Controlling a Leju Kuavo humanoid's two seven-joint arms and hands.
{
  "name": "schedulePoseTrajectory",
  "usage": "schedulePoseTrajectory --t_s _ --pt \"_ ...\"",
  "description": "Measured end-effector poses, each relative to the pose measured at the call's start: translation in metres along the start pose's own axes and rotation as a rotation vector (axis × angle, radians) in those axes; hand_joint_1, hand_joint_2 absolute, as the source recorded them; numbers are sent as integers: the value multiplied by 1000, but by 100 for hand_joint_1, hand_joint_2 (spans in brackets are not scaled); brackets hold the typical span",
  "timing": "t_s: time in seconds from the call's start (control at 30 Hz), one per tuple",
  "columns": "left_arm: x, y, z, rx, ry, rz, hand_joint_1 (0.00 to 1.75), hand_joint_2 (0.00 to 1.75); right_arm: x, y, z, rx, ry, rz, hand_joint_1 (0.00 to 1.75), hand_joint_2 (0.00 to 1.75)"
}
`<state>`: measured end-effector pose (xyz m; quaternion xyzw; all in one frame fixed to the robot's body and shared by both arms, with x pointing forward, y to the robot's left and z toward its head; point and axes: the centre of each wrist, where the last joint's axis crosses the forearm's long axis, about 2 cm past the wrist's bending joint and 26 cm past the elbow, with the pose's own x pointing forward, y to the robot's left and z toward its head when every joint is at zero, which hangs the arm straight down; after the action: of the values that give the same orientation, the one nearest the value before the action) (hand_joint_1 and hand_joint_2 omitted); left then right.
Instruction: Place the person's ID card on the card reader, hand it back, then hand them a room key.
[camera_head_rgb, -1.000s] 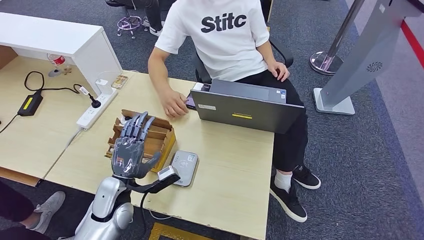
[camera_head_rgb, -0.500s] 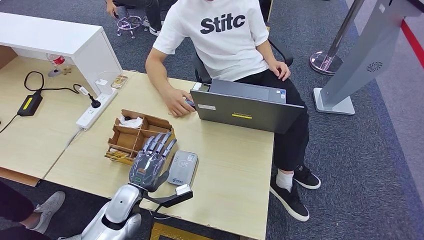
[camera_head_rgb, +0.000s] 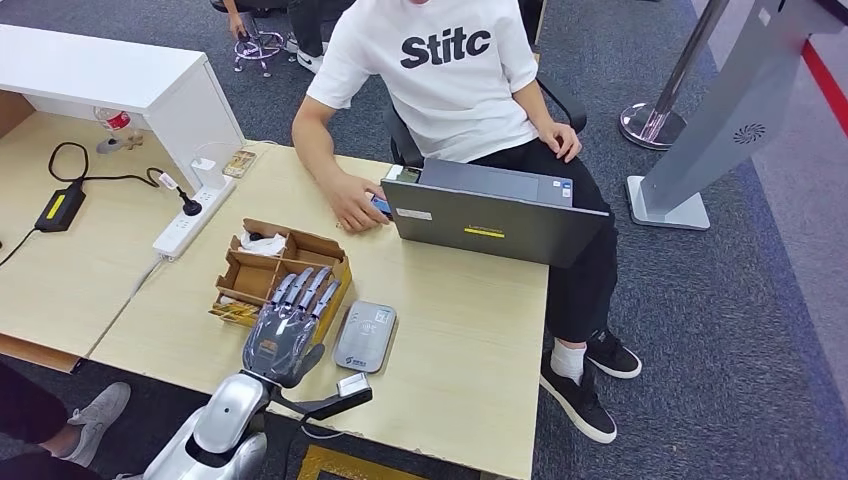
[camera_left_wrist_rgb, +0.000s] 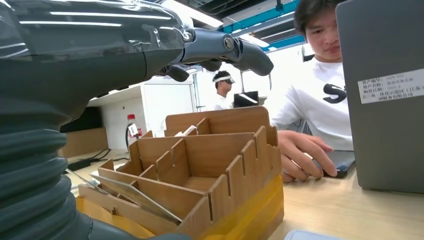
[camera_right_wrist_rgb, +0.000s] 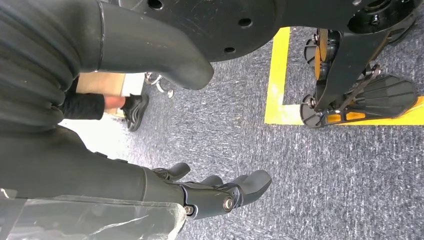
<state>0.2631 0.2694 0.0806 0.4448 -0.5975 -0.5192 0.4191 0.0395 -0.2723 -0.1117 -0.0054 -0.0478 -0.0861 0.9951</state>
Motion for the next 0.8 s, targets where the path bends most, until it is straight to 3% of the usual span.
schedulePoseTrajectory --t_s 0.8 --pt "-28 -5 20 -63 94 22 0 175 -1 2 0 7 -7 6 0 175"
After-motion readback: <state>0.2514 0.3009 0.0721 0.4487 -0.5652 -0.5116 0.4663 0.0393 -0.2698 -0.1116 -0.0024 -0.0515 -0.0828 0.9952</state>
